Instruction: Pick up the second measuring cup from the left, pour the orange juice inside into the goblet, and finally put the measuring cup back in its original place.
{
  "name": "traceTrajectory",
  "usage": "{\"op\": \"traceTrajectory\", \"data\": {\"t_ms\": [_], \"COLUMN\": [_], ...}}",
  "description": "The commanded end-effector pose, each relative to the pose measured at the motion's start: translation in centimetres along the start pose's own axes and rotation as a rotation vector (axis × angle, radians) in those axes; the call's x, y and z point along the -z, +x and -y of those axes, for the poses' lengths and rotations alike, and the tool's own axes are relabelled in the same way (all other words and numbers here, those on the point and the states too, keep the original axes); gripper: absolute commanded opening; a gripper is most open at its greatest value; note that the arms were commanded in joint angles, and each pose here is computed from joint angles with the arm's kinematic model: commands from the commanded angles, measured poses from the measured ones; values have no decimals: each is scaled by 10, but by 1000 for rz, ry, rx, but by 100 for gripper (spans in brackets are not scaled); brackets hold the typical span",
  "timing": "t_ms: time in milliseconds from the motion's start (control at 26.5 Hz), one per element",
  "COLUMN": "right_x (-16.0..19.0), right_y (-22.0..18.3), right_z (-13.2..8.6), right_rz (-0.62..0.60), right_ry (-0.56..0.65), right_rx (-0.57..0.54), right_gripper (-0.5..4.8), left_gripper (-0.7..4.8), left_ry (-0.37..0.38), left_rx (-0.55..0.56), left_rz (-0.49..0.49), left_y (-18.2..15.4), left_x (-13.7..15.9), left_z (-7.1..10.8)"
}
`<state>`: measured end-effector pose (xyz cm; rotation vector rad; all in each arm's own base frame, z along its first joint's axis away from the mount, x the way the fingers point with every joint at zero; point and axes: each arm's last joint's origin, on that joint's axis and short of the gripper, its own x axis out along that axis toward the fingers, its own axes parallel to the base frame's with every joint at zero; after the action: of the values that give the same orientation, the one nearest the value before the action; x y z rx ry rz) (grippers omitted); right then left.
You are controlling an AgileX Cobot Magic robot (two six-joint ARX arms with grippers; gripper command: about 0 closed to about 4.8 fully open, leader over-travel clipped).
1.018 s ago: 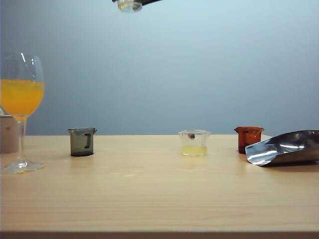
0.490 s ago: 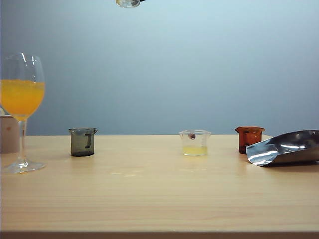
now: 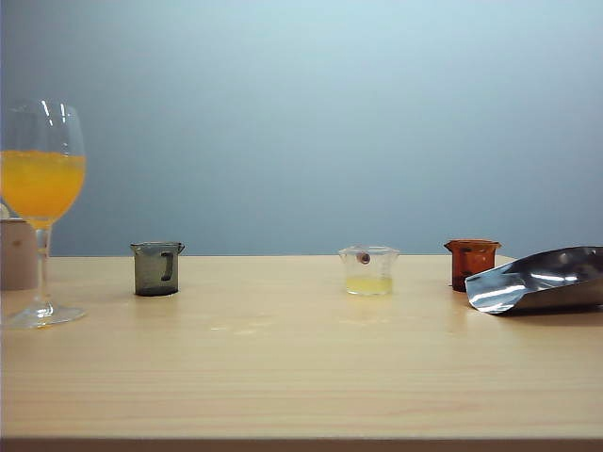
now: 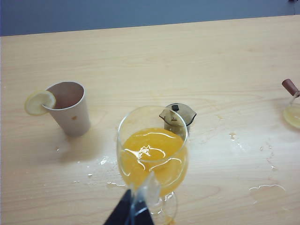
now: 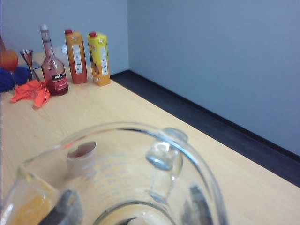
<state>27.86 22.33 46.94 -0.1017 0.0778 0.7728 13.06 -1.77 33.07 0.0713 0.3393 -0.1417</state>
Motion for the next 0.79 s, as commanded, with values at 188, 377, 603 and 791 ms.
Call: {"op": "traceTrajectory", "data": {"t_ms": [188,377,603,791], "right_x": [50,104,196,245], "right_y": [-14,-6,50,88], "right_z": [-5,-11,-18,-22], "right_rz": [1,78,87,96], "right_ry": [57,79,94,94], "right_rx": [23,21,51,62], "right_gripper": [148,148,148,147], "left_gripper": [-3,-3,-3,-3], "left_ry": [-3,-3,-3,-3], "left_rx": [3,3,3,3], "left_rz": [12,12,12,12], "left_y": [0,0,0,0], "left_x": [-1,-1,-1,-1], "left_z": [0,0,0,0]}}
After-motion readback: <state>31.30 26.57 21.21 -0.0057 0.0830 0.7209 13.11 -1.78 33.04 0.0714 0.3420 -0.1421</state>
